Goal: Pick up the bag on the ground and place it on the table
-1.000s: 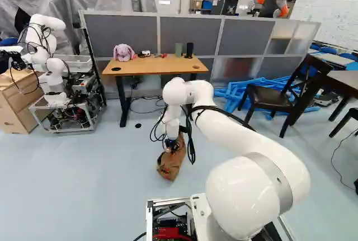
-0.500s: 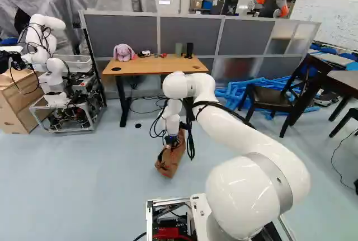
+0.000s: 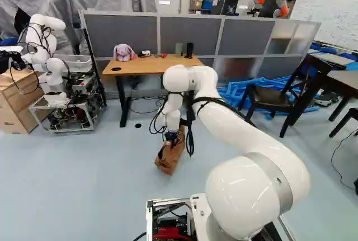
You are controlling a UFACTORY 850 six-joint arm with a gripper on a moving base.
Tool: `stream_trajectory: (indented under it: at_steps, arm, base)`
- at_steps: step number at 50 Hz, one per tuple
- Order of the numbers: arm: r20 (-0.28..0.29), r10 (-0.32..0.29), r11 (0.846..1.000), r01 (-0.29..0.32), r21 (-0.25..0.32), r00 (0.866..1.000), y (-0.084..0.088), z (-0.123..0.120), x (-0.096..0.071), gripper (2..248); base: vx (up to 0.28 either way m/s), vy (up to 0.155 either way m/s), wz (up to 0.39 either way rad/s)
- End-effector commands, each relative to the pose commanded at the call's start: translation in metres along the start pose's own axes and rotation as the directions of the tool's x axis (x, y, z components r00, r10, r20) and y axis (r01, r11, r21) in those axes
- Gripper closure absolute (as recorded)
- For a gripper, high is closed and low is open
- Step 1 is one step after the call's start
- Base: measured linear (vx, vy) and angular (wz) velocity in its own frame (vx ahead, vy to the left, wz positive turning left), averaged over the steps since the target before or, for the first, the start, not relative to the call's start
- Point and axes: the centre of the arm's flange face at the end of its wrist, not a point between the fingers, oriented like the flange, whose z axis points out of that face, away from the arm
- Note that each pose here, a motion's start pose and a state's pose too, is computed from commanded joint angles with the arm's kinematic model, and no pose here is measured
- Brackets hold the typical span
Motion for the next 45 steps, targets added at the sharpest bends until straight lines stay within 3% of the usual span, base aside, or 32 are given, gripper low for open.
stream_trajectory:
  at_steps: [45]
  arm:
    - [-0.021,0.0,1.0,0.0,0.018,1.0,0.0,-0.069,-0.001,227]
  base:
    - [0.0,0.0,0.0]
